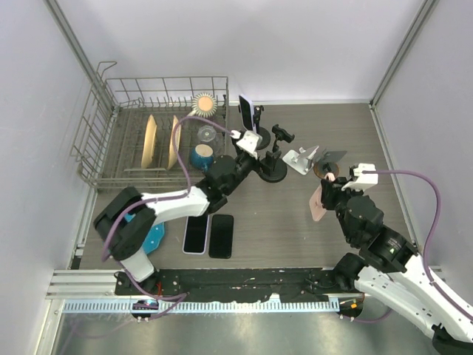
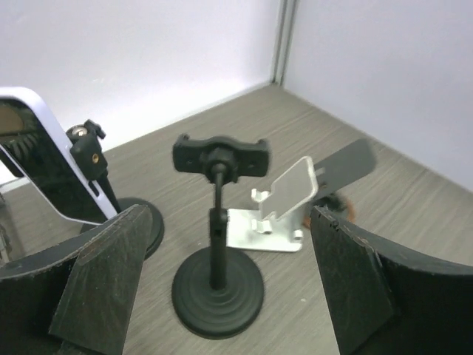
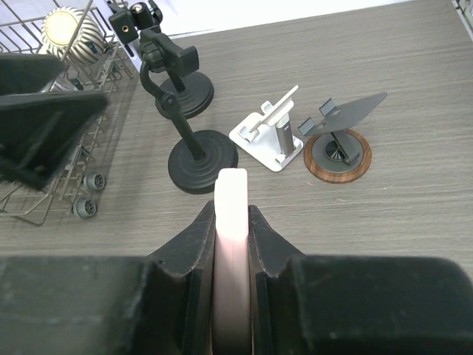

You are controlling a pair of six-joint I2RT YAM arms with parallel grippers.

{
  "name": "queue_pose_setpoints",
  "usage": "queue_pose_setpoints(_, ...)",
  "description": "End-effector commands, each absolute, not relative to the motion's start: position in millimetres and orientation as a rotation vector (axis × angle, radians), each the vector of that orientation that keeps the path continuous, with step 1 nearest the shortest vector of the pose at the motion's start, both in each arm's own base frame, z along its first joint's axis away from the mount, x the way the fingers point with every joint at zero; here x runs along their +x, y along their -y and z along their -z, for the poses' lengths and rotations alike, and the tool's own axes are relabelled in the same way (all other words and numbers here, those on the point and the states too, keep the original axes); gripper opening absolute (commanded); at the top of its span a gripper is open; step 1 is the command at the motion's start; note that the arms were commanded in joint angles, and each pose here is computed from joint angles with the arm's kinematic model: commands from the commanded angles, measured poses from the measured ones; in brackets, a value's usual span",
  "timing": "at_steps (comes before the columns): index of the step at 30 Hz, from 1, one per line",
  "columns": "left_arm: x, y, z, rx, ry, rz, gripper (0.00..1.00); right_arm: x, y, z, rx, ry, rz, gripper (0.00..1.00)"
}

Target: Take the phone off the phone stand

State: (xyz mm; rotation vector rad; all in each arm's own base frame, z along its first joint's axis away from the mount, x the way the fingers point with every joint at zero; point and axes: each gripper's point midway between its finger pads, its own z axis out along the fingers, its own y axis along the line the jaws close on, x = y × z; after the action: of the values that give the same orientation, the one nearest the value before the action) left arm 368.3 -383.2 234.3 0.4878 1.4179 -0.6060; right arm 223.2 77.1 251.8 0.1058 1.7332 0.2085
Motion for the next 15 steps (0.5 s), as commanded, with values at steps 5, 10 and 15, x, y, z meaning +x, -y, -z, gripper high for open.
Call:
queue_pose_setpoints(5, 286.4, 383.7, -280.9, 0.514, -1.297, 0.552, 1.0, 231.8, -79.6, -280.0, 0.333, -1.694, -0.307, 0.01)
queue_pose_setpoints(10, 234.6, 408.0, -279.6, 0.638, -1.246, 0.514, 1.0, 236.5, -81.5, -277.0, 0.437, -1.706, -0.327, 0.01)
queue_pose_setpoints(15, 187.6, 430.7, -272.0, 0.741, -1.205, 0.536, 1.0, 236.9, -80.2, -276.0, 0.532, -1.7, -0.359, 0.01)
